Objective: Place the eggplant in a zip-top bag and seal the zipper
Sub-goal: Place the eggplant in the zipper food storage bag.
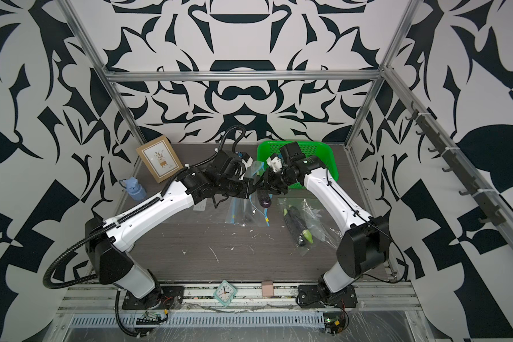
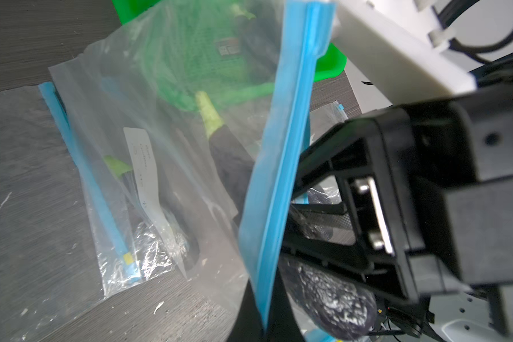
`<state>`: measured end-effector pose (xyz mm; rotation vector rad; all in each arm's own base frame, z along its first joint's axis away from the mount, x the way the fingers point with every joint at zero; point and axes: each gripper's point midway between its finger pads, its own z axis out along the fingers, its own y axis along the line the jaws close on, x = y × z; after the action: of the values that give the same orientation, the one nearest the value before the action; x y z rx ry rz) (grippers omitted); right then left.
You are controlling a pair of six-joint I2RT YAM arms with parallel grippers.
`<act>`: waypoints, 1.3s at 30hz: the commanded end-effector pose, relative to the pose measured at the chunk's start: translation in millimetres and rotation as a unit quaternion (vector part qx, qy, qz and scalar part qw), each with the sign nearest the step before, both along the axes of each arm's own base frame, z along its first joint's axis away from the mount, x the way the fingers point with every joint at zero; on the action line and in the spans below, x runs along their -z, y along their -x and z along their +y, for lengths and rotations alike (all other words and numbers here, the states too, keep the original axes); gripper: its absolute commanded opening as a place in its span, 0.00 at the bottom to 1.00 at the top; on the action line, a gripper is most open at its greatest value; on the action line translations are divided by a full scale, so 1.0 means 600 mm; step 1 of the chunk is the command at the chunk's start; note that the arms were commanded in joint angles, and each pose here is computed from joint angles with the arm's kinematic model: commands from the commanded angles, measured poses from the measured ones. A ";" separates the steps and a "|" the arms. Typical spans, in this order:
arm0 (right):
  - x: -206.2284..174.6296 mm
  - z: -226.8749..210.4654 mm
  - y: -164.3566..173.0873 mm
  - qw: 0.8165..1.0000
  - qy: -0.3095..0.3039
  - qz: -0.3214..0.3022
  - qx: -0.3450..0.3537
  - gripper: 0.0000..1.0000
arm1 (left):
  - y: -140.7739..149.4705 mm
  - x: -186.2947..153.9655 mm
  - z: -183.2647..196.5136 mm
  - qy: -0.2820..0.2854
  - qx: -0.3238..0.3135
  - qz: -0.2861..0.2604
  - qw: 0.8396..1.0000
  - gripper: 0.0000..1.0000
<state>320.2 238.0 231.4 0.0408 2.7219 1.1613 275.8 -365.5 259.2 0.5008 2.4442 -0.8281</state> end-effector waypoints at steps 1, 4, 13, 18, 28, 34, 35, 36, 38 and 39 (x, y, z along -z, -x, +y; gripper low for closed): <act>-0.022 -0.004 -0.045 0.998 0.002 -0.052 0.035 0.17 | 0.017 -0.002 -0.009 0.010 0.011 0.010 1.000 0.00; -0.016 -0.005 -0.059 0.997 0.003 -0.061 0.051 0.17 | 0.018 -0.002 -0.014 0.013 0.015 0.012 1.000 0.00; -0.026 -0.018 -0.061 0.991 0.033 -0.109 0.070 0.46 | 0.011 -0.002 -0.013 0.001 0.011 0.008 1.000 0.00; -0.054 -0.013 -0.037 0.988 0.051 -0.137 0.045 0.67 | -0.004 -0.011 -0.008 -0.006 0.001 0.008 1.000 0.00; -0.134 -0.033 0.011 0.974 0.073 -0.214 0.011 0.69 | -0.038 -0.018 0.030 -0.020 -0.036 0.019 0.999 0.00; -0.161 -0.075 0.006 0.963 0.092 -0.253 0.018 0.68 | -0.048 -0.031 0.076 -0.032 -0.056 0.021 0.998 0.00; -0.163 -0.087 -0.003 0.962 0.094 -0.255 0.027 0.66 | -0.047 -0.035 0.083 -0.033 -0.056 0.022 0.998 0.00; -0.160 -0.097 -0.014 0.962 0.097 -0.254 0.036 0.65 | -0.044 -0.038 0.089 -0.034 -0.056 0.023 0.998 0.00; -0.149 -0.124 -0.046 0.961 0.103 -0.251 0.056 0.65 | -0.038 -0.047 0.106 -0.037 -0.055 0.025 0.998 0.00; -0.140 -0.137 -0.063 0.961 0.106 -0.247 0.067 0.64 | -0.033 -0.050 0.113 -0.040 -0.054 0.028 0.997 0.00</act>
<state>334.4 173.2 312.2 -0.0926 2.3767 0.7671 310.4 -316.1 263.1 0.3537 2.5492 -0.7070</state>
